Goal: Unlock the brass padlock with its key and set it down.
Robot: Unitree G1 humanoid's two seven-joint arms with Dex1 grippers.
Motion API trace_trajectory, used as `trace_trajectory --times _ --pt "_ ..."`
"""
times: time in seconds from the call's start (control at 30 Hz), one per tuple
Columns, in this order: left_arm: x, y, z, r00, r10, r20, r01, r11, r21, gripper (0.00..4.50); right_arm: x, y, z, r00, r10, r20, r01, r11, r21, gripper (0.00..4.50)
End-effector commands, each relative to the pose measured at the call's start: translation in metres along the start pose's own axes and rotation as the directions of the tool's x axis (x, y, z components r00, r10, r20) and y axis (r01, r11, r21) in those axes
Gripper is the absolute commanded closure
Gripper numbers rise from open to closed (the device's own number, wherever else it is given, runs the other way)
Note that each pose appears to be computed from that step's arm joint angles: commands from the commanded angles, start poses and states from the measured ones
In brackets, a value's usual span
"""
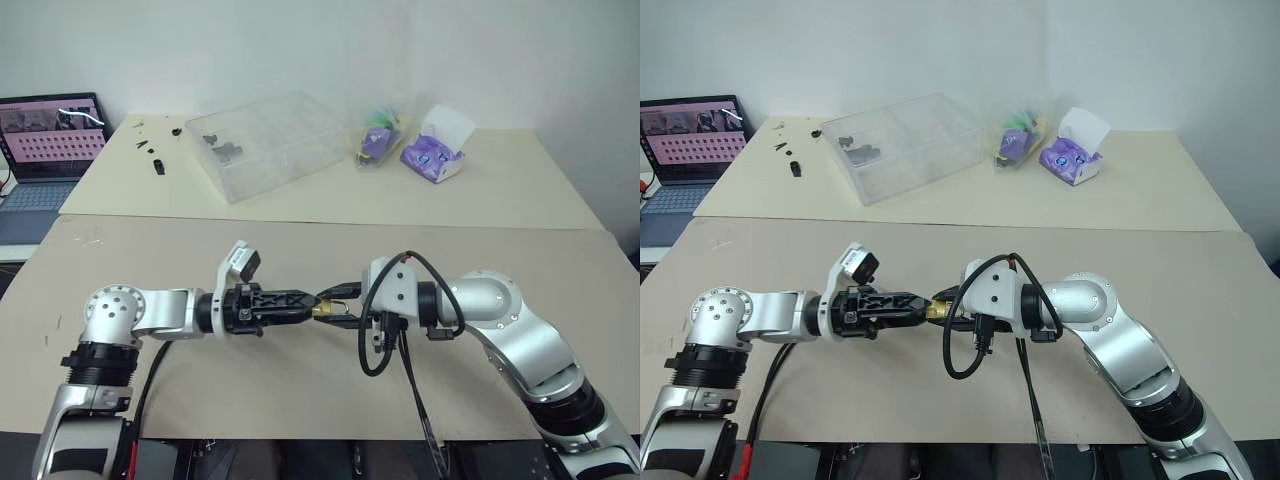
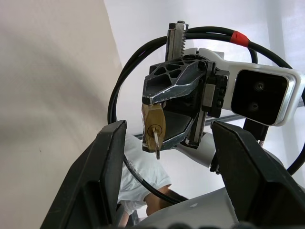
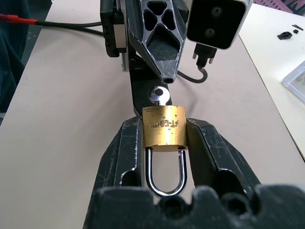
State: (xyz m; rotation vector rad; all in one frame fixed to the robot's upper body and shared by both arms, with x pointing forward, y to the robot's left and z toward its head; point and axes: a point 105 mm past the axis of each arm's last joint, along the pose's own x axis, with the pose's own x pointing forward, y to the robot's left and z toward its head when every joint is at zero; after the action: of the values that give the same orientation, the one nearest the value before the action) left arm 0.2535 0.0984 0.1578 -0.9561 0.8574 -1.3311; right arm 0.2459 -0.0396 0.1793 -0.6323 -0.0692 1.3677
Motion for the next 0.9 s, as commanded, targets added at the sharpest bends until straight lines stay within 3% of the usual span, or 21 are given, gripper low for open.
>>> trace_trajectory --times 0.03,0.23,0.63,0.9 --pt "-0.0020 -0.0056 -0.0006 1.000 -0.022 -0.001 0.022 1.000 0.017 2.14 -0.0027 0.0005 0.0148 0.999 -0.004 0.042 0.007 0.998 -0.067 3.60" --pt "-0.0035 -0.0034 -0.0022 1.000 -0.015 -0.003 0.015 1.000 0.013 4.45 -0.0022 0.0005 0.0149 0.999 -0.003 0.043 0.006 0.998 -0.068 3.60" --pt "0.0015 -0.0022 -0.0019 1.000 -0.023 -0.014 0.024 0.999 0.023 4.48 -0.0017 0.0003 0.0154 0.999 -0.008 0.044 0.011 0.998 -0.068 3.60" --pt "0.0064 0.0008 0.0040 1.000 0.024 0.009 -0.025 0.991 0.133 4.48 -0.0024 -0.0004 0.0146 0.999 -0.010 0.040 0.012 0.998 -0.069 3.60"
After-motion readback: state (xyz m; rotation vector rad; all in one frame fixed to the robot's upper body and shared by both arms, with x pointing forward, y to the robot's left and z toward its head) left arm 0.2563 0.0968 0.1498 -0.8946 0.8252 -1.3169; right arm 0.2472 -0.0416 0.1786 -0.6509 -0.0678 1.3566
